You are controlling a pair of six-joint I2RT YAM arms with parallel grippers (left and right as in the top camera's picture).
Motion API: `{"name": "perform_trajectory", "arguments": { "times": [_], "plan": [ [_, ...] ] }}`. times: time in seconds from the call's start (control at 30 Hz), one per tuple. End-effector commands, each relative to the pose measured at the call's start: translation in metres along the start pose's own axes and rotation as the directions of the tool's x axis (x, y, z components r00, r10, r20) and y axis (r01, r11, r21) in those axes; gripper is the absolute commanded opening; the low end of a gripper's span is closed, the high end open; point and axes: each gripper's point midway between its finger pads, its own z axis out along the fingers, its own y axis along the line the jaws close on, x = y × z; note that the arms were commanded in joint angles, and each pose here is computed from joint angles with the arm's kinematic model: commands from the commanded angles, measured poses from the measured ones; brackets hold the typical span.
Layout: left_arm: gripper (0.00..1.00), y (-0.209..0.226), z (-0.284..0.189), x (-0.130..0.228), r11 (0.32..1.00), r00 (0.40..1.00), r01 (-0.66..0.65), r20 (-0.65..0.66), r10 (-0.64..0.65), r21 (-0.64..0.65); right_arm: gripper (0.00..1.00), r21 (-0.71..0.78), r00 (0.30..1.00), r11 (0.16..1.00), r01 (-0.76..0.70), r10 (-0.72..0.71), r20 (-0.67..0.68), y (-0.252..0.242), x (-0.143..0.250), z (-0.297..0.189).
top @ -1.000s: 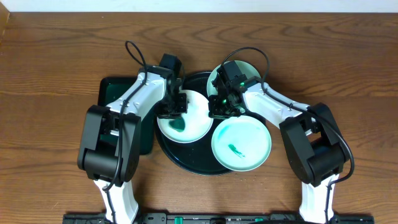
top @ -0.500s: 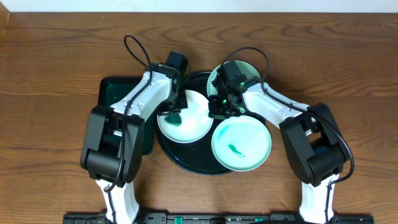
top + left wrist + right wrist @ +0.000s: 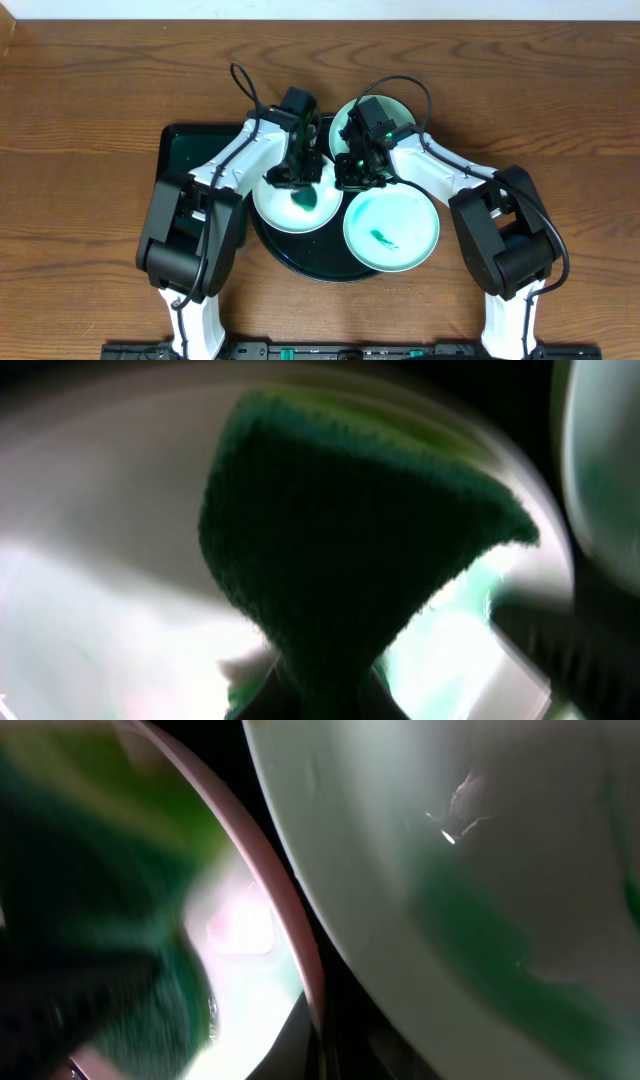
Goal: Clean dirty plates on tray and stack at the side
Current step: 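Scrub the white plate with the sponge in the left gripper, then lift the white plate with the right gripper, retract the left arm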
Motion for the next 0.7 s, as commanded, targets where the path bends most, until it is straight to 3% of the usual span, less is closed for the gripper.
{"name": "perform_trajectory", "arguments": {
  "times": [0.0,0.1,0.27,0.47,0.57,0.67],
  "plan": [
    [0.07,0.052,-0.005,-0.039,0.967,0.983,0.083,0.181,-0.039,-0.242,0.01,0.049,0.998,0.999,0.01,-0.007,-0.055,-0.01,0.017,0.021],
    [0.07,0.077,-0.021,-0.051,0.924,0.971,0.123,0.238,-0.036,-0.362,0.01,0.055,0.999,0.998,0.011,-0.008,-0.052,-0.011,0.016,0.021],
    [0.07,0.096,-0.06,-0.045,0.909,0.975,0.171,0.198,-0.101,-0.38,0.01,0.058,0.999,0.998,0.001,0.002,-0.048,-0.011,0.016,0.021],
    [0.07,0.089,-0.124,-0.028,0.935,0.97,0.192,0.205,-0.133,-0.299,0.01,0.036,0.998,0.998,0.053,-0.052,-0.044,0.0,0.013,0.011],
    [0.07,0.095,-0.165,-0.015,0.937,0.951,0.231,0.264,-0.161,-0.262,0.01,0.083,0.993,0.99,0.116,-0.116,-0.007,0.007,0.006,-0.008],
    [0.07,0.096,-0.204,-0.003,0.951,0.918,0.275,0.333,-0.215,-0.143,0.01,0.192,0.976,0.962,0.192,-0.208,0.069,0.017,-0.011,-0.042]
  ]
}}
